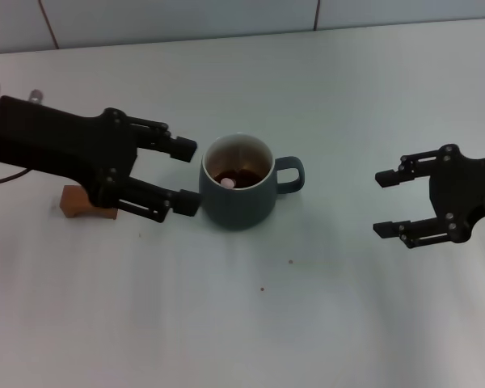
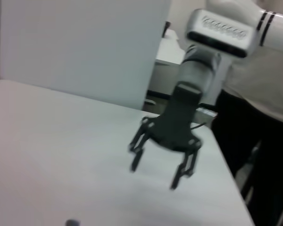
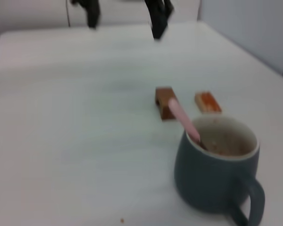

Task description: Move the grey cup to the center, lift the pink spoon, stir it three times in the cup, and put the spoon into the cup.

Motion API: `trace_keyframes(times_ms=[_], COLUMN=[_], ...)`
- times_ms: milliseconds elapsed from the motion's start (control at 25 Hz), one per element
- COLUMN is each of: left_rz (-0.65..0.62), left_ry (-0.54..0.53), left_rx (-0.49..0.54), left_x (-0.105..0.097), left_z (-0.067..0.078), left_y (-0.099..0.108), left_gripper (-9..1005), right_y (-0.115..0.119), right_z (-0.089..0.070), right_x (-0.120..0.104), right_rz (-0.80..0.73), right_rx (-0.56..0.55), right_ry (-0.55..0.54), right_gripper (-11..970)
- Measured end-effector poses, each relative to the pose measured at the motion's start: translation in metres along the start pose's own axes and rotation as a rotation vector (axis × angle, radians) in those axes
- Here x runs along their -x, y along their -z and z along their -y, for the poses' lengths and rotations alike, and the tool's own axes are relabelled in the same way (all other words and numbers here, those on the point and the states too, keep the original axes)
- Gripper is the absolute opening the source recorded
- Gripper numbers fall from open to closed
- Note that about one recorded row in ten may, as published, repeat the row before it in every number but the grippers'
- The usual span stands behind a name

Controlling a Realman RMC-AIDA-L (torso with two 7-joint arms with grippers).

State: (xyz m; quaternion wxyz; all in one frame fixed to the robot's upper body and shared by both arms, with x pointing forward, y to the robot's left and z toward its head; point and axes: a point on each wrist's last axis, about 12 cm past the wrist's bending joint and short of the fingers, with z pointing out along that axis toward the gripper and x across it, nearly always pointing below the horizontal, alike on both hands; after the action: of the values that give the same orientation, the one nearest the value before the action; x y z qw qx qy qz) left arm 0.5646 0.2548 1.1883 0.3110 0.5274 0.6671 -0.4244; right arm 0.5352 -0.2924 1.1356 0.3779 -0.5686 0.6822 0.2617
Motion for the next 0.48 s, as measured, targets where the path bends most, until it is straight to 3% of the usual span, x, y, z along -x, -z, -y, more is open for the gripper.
trace_keyframes(times_ms=[320, 480], left_rz=[-0.115, -0.108], left_ry=[0.025, 0.022], left_rx=[0.107, 0.128], left_x=[-0.034, -0.043], left_z=[-0.006, -0.006], left_y=[0.005, 0.009], left_gripper=[815, 815], right_y=[0.018, 0.018], right_z=[-0.014, -0.018], right_x=[-0.010, -0.015], right_rz=[0.135, 0.150], right_rx=[0.010, 0.017], right_ry=[-0.022, -0.035], right_gripper=[704, 704])
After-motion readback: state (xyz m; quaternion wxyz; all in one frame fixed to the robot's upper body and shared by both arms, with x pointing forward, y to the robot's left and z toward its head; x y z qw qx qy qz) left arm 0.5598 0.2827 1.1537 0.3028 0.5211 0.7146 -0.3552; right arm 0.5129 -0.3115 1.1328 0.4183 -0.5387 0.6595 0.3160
